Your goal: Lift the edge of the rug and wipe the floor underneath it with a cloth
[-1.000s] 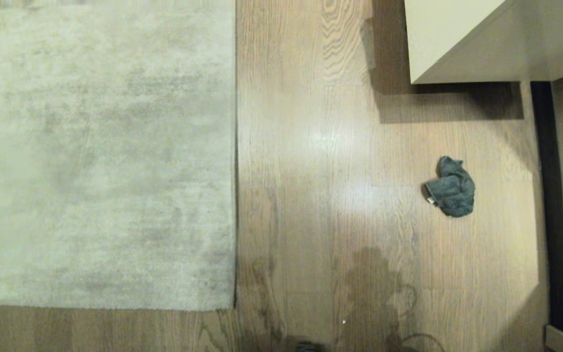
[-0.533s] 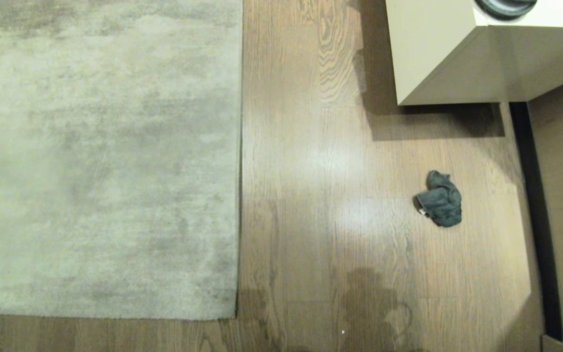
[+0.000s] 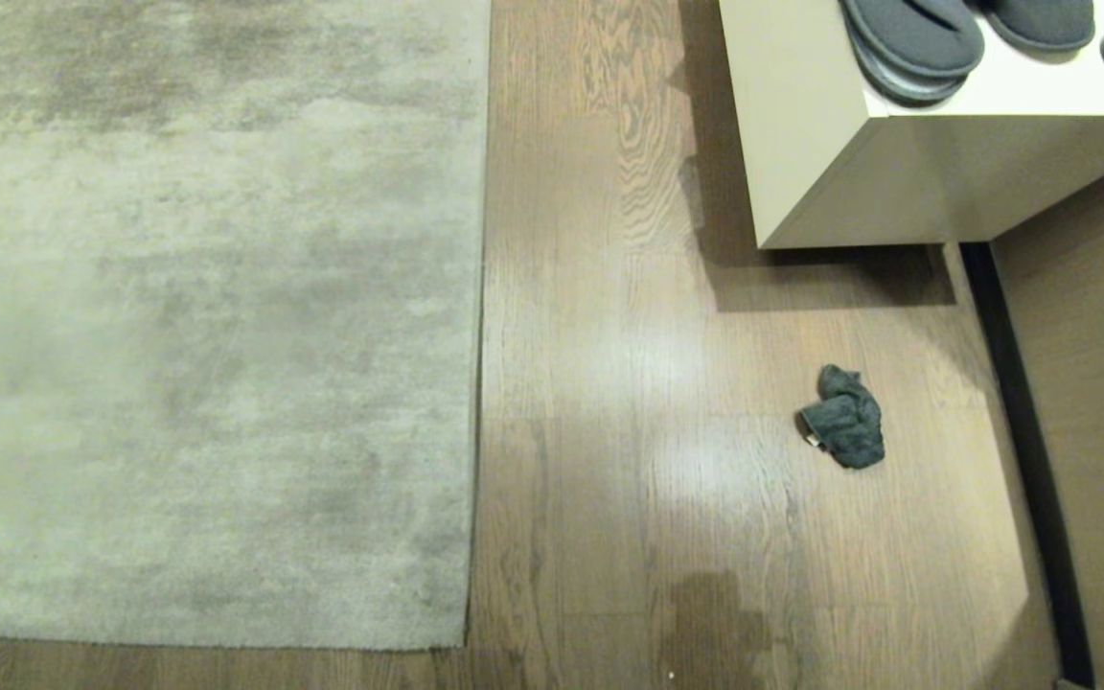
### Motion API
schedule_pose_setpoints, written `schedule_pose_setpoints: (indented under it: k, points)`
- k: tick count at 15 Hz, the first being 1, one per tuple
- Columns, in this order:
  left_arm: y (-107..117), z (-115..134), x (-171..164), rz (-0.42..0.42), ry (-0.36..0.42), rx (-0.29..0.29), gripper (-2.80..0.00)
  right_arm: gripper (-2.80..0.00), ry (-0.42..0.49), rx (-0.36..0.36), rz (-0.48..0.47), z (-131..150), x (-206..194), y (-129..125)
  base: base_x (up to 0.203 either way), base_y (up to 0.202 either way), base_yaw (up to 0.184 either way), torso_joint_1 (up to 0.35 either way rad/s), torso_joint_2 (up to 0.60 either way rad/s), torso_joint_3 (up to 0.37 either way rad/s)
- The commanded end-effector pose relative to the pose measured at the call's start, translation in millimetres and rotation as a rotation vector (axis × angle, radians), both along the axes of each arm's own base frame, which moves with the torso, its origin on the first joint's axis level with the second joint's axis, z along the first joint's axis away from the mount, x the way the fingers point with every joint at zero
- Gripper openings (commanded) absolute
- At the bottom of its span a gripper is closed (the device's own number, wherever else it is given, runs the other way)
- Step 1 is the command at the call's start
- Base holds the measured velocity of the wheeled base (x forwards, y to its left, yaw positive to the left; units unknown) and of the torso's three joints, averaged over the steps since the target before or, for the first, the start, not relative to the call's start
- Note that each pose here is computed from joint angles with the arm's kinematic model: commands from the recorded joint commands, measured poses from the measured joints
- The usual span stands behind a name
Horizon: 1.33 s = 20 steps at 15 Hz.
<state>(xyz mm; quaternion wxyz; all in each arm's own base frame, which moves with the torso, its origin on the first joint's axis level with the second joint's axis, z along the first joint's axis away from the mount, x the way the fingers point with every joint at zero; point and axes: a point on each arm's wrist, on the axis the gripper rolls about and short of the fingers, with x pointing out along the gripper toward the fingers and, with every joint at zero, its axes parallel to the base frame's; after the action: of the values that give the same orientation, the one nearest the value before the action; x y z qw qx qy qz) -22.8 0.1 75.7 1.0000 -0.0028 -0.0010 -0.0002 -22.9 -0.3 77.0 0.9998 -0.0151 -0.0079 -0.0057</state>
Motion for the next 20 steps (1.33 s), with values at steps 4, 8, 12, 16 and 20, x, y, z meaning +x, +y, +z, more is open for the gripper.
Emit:
schedule_pose_setpoints:
  k: [4, 8, 12, 16, 20]
  points:
    - [0.0, 0.1, 0.1, 0.0, 0.0, -0.001, -2.8, -2.8, 0.001, 0.0, 0.0, 0.1, 0.1, 0.0, 0.0, 0.0, 0.0, 0.0, 0.0, 0.204]
    - [0.0, -0.1, 0.1, 0.0, 0.002, -0.001, -2.8, -2.8, 0.001, 0.0, 0.0, 0.1, 0.1, 0.0, 0.0, 0.0, 0.0, 0.001, 0.0, 0.205]
    - [0.0, -0.1, 0.1, 0.0, 0.002, -0.001, -2.8, -2.8, 0.001, 0.0, 0.0, 0.1, 0.1, 0.0, 0.0, 0.0, 0.0, 0.004, 0.0, 0.202]
    - [0.1, 0.1, 0.1, 0.007, 0.001, -0.001, -2.8, -2.8, 0.001, 0.0, 0.0, 0.1, 0.1, 0.0, 0.0, 0.0, 0.0, 0.003, 0.0, 0.204]
    - [0.1, 0.0, 0.1, 0.007, 0.001, -0.001, -2.8, -2.8, 0.001, 0.0, 0.0, 0.1, 0.1, 0.0, 0.0, 0.0, 0.0, 0.004, 0.0, 0.201]
